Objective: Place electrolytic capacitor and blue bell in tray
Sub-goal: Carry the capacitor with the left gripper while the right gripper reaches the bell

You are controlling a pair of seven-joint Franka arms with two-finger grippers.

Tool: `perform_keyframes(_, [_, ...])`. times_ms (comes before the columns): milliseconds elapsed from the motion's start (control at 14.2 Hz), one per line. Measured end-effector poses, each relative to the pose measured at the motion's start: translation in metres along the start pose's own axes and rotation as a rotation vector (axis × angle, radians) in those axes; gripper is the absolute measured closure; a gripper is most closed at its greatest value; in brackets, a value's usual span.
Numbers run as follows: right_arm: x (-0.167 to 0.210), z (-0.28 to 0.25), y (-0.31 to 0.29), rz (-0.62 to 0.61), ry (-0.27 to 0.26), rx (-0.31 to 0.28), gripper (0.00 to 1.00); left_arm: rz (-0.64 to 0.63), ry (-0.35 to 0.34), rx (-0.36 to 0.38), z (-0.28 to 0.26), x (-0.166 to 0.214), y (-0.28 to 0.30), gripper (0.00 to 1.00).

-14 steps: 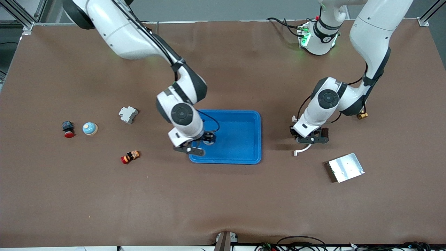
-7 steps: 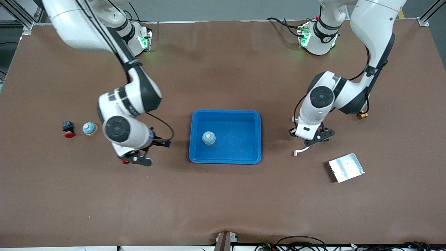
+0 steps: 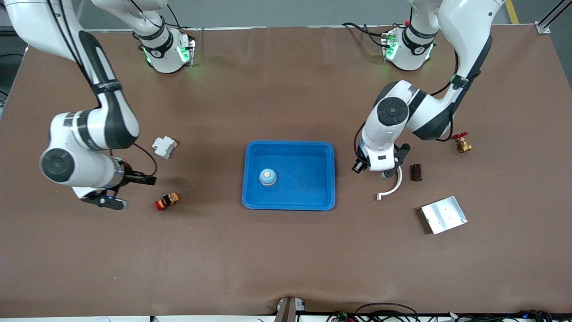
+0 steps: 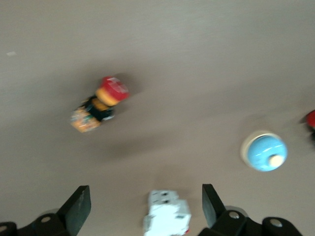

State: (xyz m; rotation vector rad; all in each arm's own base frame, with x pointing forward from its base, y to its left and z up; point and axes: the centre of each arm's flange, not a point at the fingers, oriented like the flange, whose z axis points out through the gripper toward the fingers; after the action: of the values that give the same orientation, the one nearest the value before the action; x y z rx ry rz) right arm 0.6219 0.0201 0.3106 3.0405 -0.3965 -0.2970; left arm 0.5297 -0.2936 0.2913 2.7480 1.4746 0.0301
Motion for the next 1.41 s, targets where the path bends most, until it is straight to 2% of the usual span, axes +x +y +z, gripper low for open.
perform_keyframes(282, [0.001, 0.026, 0.058, 0.054, 0.038, -0.003, 0.0, -0.174, -0.061, -0.014, -0.009, -0.011, 0.008, 0.66])
perform_keyframes(494, [-0.001, 0.049, 0.078, 0.042, 0.073, 0.004, 0.0, -0.286, -0.082, -0.036, -0.006, -0.039, 0.013, 0.66])
perform_keyframes(777, [-0.006, 0.065, 0.09, 0.041, 0.078, 0.003, 0.0, -0.436, -0.133, -0.067, 0.011, -0.072, 0.019, 0.66])
perform_keyframes(918, [-0.006, 0.066, 0.09, 0.04, 0.08, 0.003, 0.0, -0.465, -0.149, -0.06, 0.024, -0.081, 0.019, 0.66])
perform_keyframes(1271, [-0.008, 0.071, 0.092, 0.016, 0.069, 0.0, 0.0, -0.498, -0.055, -0.053, 0.06, -0.1, 0.012, 0.66])
perform_keyframes(1412, [-0.01, 0.075, 0.094, 0.015, 0.064, 0.0, 0.0, -0.498, -0.04, -0.046, 0.072, -0.111, 0.009, 0.66])
